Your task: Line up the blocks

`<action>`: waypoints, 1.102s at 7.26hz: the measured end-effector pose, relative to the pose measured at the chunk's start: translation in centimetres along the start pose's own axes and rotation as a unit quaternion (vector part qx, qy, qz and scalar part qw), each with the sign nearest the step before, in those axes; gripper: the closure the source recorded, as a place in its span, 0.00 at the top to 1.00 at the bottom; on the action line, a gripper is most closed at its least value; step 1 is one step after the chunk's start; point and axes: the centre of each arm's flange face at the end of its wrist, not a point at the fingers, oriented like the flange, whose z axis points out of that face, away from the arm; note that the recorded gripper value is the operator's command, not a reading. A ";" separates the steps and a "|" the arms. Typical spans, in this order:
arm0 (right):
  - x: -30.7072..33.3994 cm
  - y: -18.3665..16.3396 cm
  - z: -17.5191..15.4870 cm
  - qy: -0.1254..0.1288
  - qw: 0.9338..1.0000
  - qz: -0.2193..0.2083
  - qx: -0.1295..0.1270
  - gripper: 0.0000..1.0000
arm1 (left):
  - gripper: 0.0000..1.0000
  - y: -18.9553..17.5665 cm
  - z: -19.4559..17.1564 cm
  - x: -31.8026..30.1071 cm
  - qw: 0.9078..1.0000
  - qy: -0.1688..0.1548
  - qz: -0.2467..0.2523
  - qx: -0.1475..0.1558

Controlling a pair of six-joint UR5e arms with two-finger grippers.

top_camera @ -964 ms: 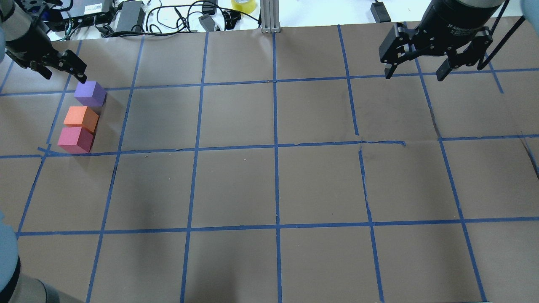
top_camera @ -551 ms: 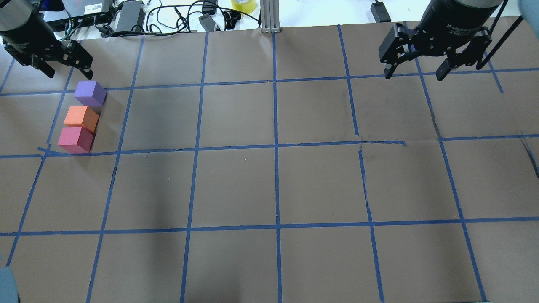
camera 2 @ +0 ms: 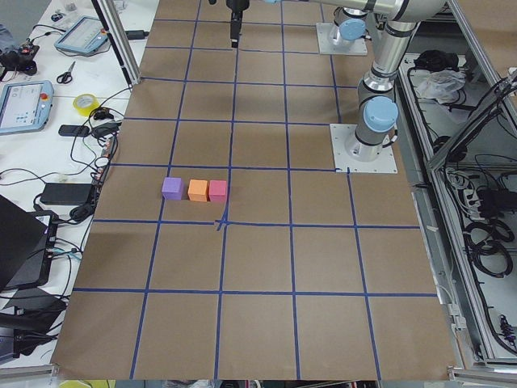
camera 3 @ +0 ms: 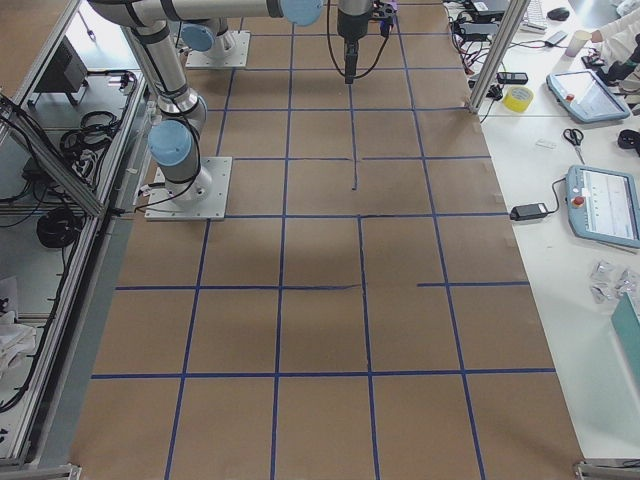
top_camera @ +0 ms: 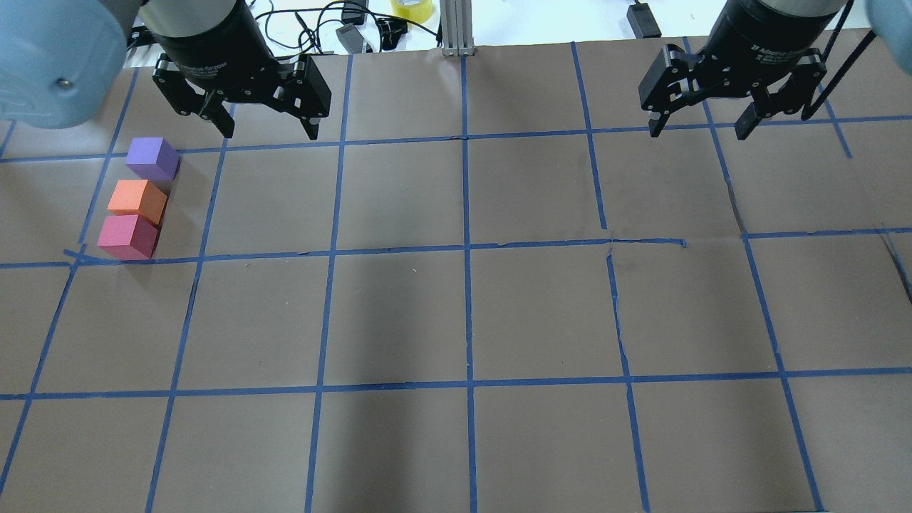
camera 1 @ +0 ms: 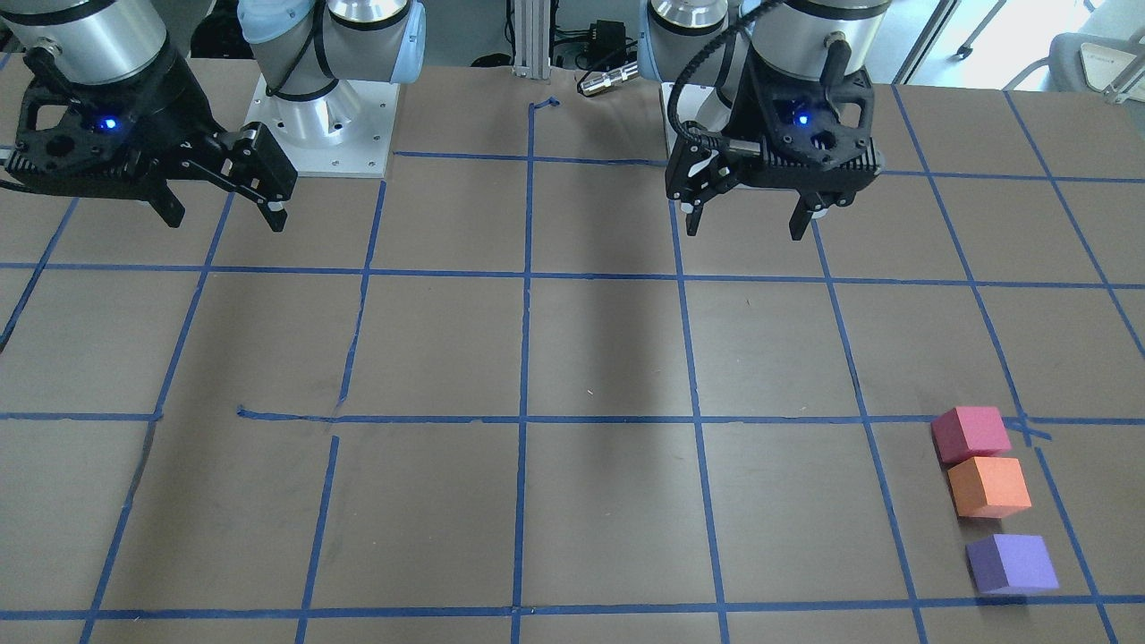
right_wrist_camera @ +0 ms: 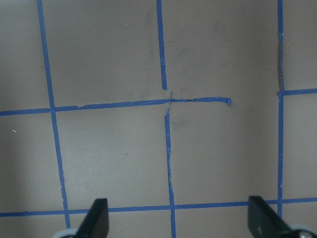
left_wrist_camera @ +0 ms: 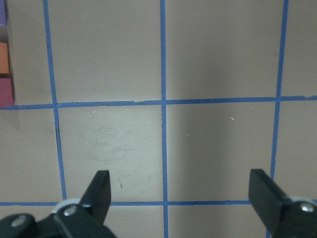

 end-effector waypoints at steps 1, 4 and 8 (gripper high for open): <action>0.0 0.0 0.0 0.001 1.000 0.000 -0.001 1.00 | 1.00 0.3 -0.6 0.0 1.000 0.003 0.002 0.009; -0.4 0.9 -1.0 -0.002 1.000 -0.003 0.005 1.00 | 1.00 1.8 0.0 0.1 1.000 0.004 0.001 0.008; -1.9 1.6 -1.3 -0.001 1.000 -0.017 0.008 1.00 | 1.00 2.5 -0.8 -1.1 1.000 0.002 -0.009 0.026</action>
